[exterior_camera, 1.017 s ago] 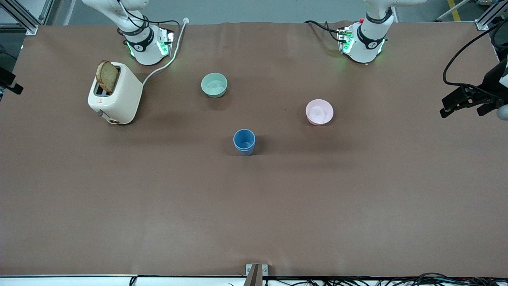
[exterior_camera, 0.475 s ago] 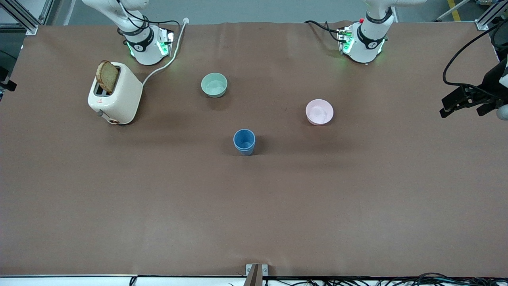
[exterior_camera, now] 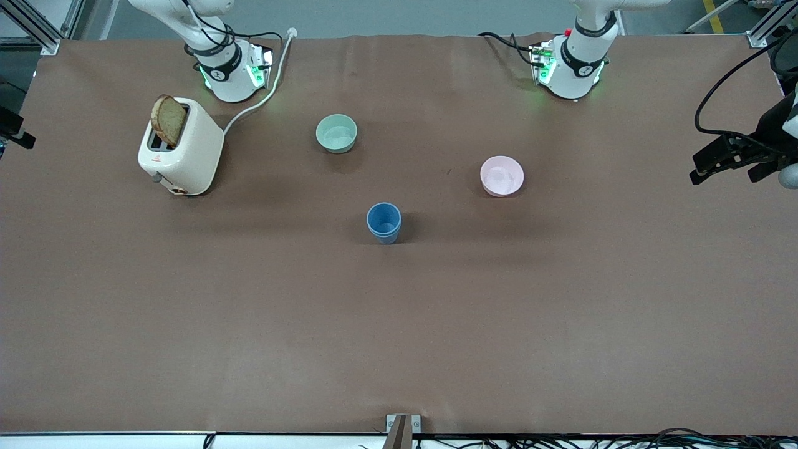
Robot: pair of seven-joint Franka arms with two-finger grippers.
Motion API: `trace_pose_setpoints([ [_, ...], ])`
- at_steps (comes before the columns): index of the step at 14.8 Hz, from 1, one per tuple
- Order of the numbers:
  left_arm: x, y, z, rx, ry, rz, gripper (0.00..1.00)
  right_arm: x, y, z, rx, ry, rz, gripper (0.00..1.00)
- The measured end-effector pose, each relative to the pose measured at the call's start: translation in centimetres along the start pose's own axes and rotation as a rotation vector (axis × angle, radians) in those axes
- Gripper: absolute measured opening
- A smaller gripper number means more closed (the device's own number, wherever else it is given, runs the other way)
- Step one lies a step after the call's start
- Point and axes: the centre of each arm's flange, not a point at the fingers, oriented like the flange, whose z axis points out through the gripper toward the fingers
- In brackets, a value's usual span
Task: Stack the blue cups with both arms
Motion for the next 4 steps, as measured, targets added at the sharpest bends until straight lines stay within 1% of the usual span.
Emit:
trace_pose_setpoints([
  [4,0.0,0.01,0.0,0.0,0.0,0.0,1.0,-0.02,0.0,0.03,0.0,-0.003,-0.001,1.0],
])
